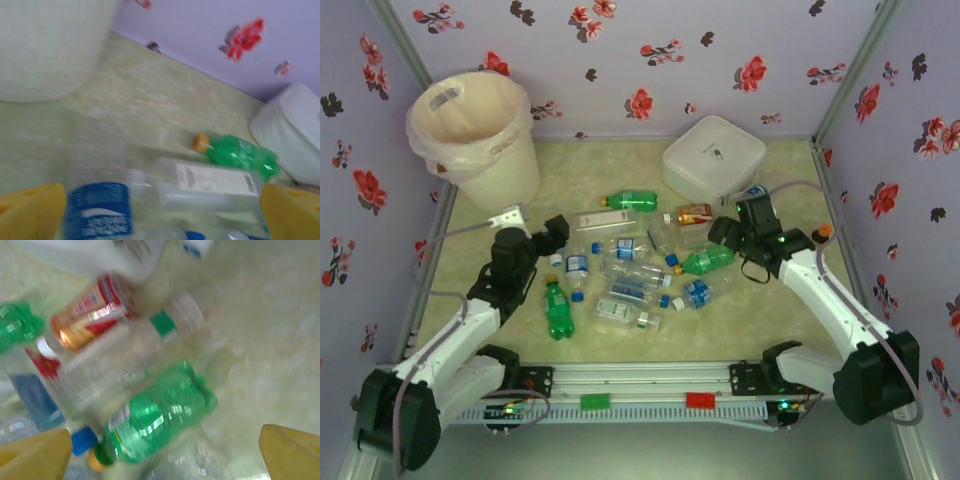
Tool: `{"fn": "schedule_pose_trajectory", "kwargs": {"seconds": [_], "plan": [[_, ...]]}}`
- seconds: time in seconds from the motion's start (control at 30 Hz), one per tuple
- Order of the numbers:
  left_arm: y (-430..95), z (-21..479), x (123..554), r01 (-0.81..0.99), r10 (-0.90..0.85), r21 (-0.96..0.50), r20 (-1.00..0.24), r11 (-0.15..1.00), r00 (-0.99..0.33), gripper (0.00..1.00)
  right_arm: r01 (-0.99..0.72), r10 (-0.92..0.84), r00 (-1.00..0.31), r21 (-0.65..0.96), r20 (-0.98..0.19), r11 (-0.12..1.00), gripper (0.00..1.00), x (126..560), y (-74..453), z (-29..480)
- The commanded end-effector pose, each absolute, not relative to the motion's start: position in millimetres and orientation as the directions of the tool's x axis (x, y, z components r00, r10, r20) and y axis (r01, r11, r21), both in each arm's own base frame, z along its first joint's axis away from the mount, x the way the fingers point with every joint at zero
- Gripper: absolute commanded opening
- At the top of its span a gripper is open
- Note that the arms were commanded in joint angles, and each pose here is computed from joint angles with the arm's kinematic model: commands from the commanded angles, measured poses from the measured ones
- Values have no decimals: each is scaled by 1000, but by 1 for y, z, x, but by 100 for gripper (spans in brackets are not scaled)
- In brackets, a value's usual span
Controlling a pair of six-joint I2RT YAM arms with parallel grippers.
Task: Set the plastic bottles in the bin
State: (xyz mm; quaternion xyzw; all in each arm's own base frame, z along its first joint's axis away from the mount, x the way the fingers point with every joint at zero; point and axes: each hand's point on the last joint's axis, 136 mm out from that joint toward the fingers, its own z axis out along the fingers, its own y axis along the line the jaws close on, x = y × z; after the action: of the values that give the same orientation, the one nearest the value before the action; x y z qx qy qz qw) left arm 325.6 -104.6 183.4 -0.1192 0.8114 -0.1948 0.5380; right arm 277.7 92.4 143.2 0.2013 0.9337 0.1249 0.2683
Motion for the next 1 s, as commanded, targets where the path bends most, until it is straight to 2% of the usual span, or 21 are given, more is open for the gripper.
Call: {"fn": "schedule_pose_trajectory", "kwargs": {"seconds": [0.0,0.13,0.33,0.7,0.9,0.97], "plan": [[-145,207,334,110,-386,-468,-822,877,-418,100,452,579,-766,406,-280,794,93,236,95,119],[-189,205,339,196,-309,-438,-829,878,-466,100,536,671,-714,460,-200,708,90,216,97,97],[-223,190,340,239,-247,-417,-818,877,-520,100,595,767,-636,580,-84,557,86,220,117,72],[-226,178,336,238,-206,-390,-806,889,-554,100,662,822,-566,559,-63,499,80,232,117,37],[-226,178,336,238,-206,-389,-809,890,-551,100,658,820,-568,556,-77,508,68,237,117,32],[-226,178,337,240,-202,-386,-810,891,-551,100,645,811,-578,559,-89,521,60,237,117,34]]}}
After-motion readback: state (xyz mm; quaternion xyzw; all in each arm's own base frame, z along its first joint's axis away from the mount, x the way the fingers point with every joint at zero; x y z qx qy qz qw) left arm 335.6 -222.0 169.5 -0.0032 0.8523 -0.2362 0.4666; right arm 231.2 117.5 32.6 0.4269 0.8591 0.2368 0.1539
